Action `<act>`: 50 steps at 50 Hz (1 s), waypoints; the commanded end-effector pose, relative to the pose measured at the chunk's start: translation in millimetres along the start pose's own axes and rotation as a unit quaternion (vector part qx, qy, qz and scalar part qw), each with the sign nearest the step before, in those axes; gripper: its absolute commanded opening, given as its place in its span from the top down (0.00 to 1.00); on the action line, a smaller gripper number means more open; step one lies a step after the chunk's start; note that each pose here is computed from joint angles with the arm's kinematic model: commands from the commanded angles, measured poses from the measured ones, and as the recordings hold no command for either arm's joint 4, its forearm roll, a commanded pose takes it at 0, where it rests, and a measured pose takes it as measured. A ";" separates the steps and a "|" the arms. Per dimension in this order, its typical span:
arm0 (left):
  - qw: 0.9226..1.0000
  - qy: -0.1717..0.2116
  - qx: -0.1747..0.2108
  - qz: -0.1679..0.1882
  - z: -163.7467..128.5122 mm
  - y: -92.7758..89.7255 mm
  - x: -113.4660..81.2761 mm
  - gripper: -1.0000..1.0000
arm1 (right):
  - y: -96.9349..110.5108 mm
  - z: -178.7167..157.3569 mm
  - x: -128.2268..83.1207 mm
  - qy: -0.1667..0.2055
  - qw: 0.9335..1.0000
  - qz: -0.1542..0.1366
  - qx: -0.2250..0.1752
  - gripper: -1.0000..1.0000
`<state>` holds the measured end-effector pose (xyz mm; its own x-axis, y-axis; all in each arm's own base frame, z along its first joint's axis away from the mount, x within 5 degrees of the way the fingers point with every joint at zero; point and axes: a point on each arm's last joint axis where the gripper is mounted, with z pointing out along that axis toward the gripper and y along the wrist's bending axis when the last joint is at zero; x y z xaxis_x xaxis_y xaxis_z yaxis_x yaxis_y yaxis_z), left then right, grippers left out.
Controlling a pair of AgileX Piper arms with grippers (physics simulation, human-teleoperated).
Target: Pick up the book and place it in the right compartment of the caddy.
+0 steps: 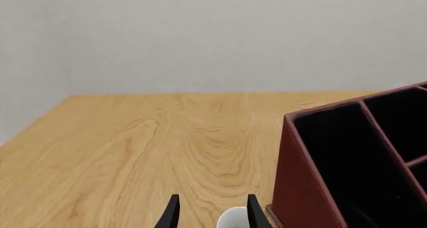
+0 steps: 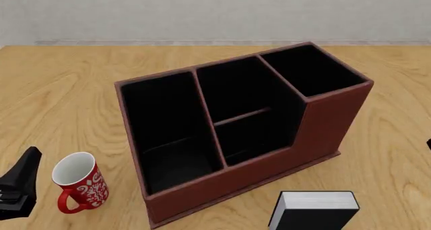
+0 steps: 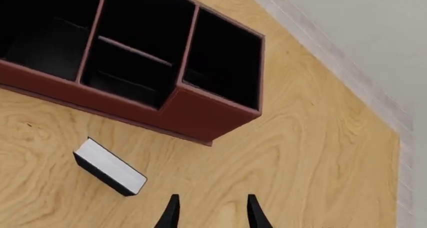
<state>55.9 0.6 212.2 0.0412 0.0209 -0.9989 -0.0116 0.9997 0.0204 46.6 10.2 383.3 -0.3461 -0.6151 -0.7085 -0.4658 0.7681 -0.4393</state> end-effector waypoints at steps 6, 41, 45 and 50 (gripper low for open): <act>1.000 0.005 -0.002 0.001 0.3 0.2 3.2 0.00 | -4.4 21.0 -14.8 0.064 0.995 -0.043 -0.068 0.00; 1.000 0.001 0.004 0.006 1.3 -0.6 2.5 0.00 | 27.6 79.0 -33.5 0.131 0.967 -0.076 -0.203 0.00; 1.000 0.003 0.004 0.007 0.9 -0.5 3.1 0.00 | 33.3 83.4 -35.5 0.137 0.963 -0.086 -0.217 0.00; 1.000 0.004 0.002 0.011 0.7 -0.3 3.5 0.00 | 39.3 86.4 -37.6 0.141 0.959 -0.089 -0.229 0.00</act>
<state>57.1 0.2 209.2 0.0347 0.0333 -0.9988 -0.0053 0.9994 0.0331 108.8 66.0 352.1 -0.4125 -0.7812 -0.4685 -0.7923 0.5615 -0.2387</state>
